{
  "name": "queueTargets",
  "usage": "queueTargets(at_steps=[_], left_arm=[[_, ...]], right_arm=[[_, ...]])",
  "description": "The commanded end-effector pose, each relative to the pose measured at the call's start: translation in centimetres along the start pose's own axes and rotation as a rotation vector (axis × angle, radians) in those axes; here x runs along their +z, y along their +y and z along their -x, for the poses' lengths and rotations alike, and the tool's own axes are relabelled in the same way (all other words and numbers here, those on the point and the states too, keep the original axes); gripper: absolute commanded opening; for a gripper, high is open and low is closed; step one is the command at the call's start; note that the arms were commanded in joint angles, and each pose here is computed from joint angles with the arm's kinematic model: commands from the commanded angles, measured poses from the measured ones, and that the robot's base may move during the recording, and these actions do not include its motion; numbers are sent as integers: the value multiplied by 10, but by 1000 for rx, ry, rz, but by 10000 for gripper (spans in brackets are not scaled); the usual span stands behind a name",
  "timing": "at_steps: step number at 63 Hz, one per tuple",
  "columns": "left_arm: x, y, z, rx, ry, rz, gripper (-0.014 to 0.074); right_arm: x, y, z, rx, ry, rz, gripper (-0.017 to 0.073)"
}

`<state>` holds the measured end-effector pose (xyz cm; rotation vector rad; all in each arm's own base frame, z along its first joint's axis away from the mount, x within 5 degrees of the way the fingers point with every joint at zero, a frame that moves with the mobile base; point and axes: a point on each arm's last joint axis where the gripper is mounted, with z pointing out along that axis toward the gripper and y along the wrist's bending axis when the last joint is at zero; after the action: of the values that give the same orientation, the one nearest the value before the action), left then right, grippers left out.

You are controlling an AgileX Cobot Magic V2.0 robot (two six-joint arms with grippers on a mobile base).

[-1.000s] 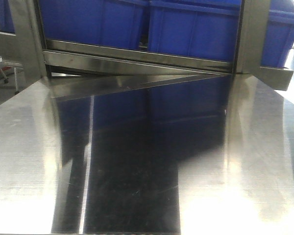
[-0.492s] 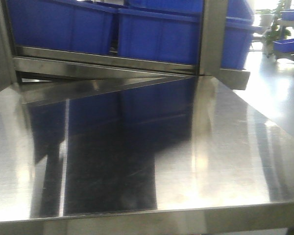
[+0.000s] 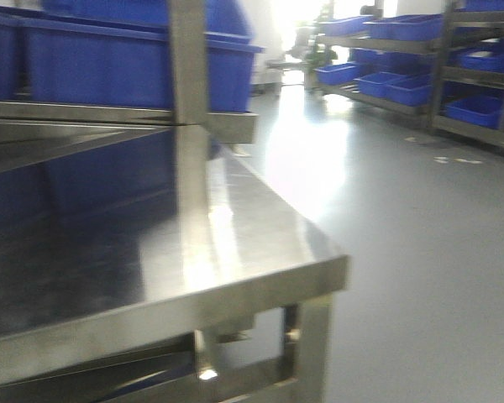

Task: Pick and sort blue part to right shelf
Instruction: 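Drive the base away from the table holding both blue parts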

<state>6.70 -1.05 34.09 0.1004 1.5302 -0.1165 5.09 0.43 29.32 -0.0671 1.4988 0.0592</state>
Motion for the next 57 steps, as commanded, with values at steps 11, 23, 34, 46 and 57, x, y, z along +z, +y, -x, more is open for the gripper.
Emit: queueTargets(at_steps=[11, 23, 34, 46, 57], left_arm=[[-2, 1, 17, -1, -110, 15, 410], [-2, 1, 17, -1, -110, 15, 410], [-2, 1, 17, -1, -110, 15, 410], [-2, 1, 17, -1, -110, 15, 410], [-2, 1, 17, -1, -110, 15, 410]], right_arm=[[-1, 0, 18, -3, -111, -6, 434], [-1, 0, 18, -3, -111, -6, 434], [-1, 0, 18, -3, -111, -6, 434], [-1, 0, 18, -3, -111, -6, 434], [-1, 0, 18, -3, -111, -6, 434]])
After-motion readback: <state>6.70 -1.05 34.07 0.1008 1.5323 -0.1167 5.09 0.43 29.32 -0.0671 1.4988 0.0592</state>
